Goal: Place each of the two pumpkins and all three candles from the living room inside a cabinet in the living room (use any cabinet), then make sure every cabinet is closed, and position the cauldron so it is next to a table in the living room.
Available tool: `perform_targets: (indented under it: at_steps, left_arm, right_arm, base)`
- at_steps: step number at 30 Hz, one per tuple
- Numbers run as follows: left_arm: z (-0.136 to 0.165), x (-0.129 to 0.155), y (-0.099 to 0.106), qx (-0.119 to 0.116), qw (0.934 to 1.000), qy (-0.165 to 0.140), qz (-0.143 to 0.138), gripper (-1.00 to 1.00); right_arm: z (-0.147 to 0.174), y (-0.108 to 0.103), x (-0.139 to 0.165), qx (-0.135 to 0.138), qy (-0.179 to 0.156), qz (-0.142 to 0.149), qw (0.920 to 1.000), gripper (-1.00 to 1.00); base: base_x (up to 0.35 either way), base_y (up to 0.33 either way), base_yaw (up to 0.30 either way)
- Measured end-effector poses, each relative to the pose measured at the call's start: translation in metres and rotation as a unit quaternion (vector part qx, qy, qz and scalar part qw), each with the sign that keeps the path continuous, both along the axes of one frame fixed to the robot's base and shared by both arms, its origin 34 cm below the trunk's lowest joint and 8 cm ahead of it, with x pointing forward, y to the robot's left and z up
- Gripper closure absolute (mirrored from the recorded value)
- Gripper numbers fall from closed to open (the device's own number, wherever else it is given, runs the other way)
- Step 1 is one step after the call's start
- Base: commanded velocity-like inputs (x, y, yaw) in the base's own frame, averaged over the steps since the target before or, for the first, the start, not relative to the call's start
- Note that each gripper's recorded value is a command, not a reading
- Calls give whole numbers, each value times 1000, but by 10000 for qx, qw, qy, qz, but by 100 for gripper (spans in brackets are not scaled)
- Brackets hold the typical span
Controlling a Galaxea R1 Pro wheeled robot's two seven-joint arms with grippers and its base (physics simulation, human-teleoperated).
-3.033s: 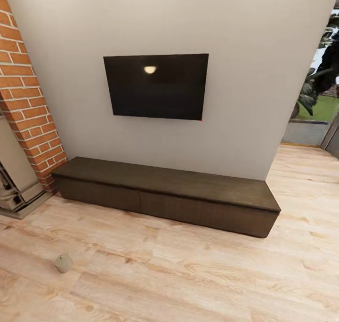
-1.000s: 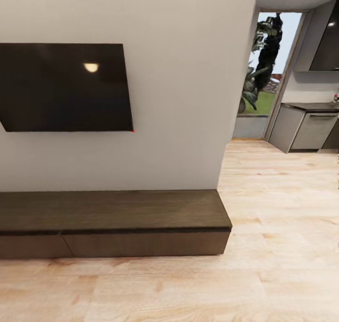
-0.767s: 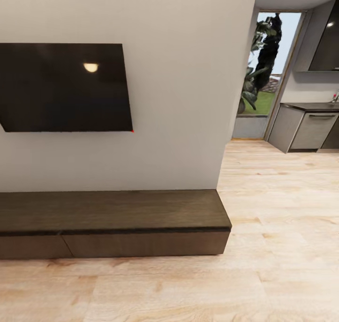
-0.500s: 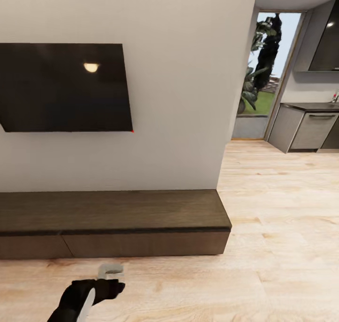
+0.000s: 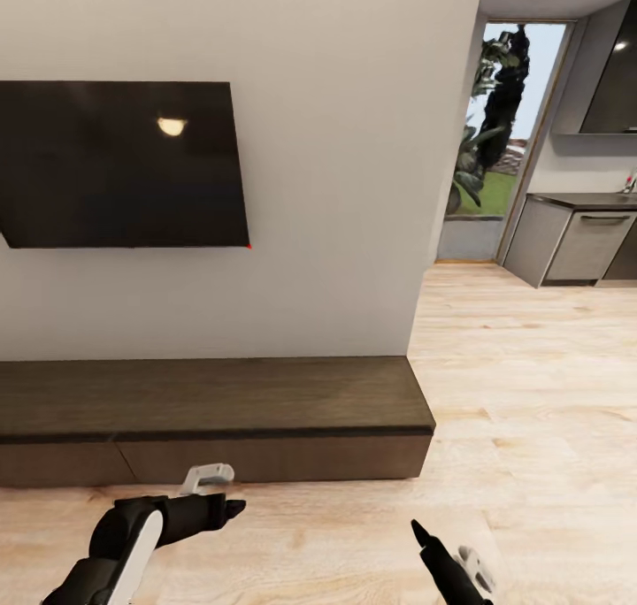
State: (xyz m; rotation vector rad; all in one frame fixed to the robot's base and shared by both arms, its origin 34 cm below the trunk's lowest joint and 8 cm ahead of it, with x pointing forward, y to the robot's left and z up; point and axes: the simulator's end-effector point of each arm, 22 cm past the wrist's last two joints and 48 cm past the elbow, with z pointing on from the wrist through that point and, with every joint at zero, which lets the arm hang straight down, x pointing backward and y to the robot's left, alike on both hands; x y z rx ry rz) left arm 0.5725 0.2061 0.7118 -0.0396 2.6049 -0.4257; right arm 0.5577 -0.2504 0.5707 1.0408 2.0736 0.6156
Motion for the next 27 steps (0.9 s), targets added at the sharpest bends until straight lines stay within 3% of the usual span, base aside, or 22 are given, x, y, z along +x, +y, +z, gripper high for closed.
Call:
perform_targets:
  at_steps: [1,3,11,14,18,27]
  left_arm:
    - [5,2,-4,-174,9998,-34,27,-100]
    - [9,4,-5,-302,9995,-59,53,-100]
    - [13,6,10,-300,9994,-108,111,-100]
    - [16,7,11,-417,9990,-120,142,-100]
    - [20,7,11,-569,9982,-128,164,-100]
    - [20,7,17,-562,9982,-117,170,-100]
  right_arm:
    - [4,4,3,154,-81,15,9998,-100]
    - [7,6,5,249,-148,11,9996,-100]
    - [29,19,17,698,-694,102,9951,-100]
    - [34,21,19,830,-818,62,9932,-100]
    - [37,21,20,892,-871,29,9922,-100]
    - [37,20,21,829,-901,-71,9925,-100]
  base:
    - [0,0,0]
    - [0,0,0]
    - [0,0,0]
    - [8,0,0]
    - [155,0,0]
    - [322,0,0]
